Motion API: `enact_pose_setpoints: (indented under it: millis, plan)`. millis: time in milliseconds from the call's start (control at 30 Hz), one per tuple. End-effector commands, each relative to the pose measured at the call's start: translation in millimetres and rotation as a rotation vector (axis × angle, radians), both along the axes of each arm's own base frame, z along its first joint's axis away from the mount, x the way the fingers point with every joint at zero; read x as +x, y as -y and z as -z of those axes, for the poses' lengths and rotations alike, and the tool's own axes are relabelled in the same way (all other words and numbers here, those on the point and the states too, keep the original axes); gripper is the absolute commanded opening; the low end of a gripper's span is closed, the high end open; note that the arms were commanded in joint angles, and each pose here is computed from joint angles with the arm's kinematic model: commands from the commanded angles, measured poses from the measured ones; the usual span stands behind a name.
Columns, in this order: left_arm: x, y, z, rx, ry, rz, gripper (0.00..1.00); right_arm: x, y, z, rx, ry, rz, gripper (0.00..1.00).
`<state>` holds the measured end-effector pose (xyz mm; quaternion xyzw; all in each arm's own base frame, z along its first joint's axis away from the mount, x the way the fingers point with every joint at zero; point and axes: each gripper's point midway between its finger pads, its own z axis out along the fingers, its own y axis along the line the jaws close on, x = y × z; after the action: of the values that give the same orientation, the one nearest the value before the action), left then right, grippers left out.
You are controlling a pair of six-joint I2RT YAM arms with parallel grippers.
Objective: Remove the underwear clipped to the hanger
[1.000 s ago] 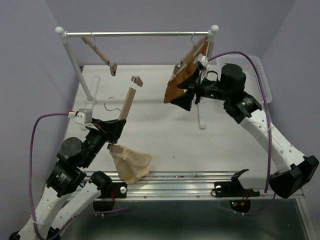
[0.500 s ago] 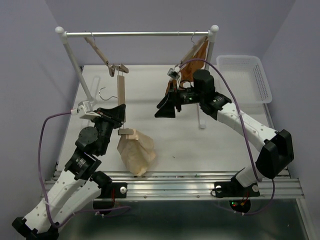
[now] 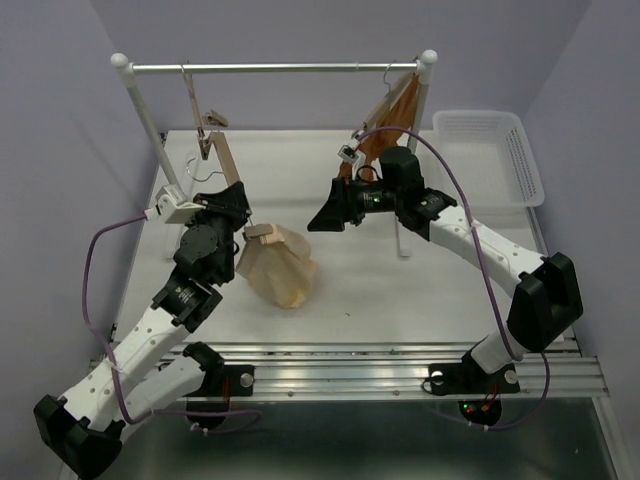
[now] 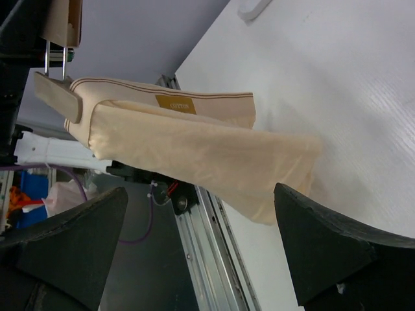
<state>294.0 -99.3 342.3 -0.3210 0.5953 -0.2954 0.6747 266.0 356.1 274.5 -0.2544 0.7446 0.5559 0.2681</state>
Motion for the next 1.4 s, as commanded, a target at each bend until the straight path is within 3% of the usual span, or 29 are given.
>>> enact_pose_setpoints:
  millis: [0,100,233,400,500,633,1367]
  plan:
    - [9,-19,-40,-0.148,0.108,-0.140,0.00,16,-3,7,-0.014,-0.057,0.091,1.00]
    - [18,-19,-38,-0.194,0.099,-0.178,0.00,26,-10,3,0.036,-0.095,0.138,1.00]
    - [27,-21,-42,-0.181,0.081,-0.228,0.00,9,-13,-22,0.181,0.038,0.024,1.00]
    - [31,-16,-40,-0.194,0.075,-0.219,0.00,11,-13,-26,0.195,0.021,0.042,1.00]
    - [35,-11,-44,-0.195,0.080,-0.205,0.00,7,-17,-27,0.222,0.000,-0.006,1.00]
    - [39,-5,-46,-0.173,0.077,-0.186,0.00,-15,-16,-57,0.375,0.069,-0.133,1.00]
    - [27,29,-51,-0.208,0.136,0.036,0.00,-12,-38,-60,0.390,0.098,-0.210,1.00]
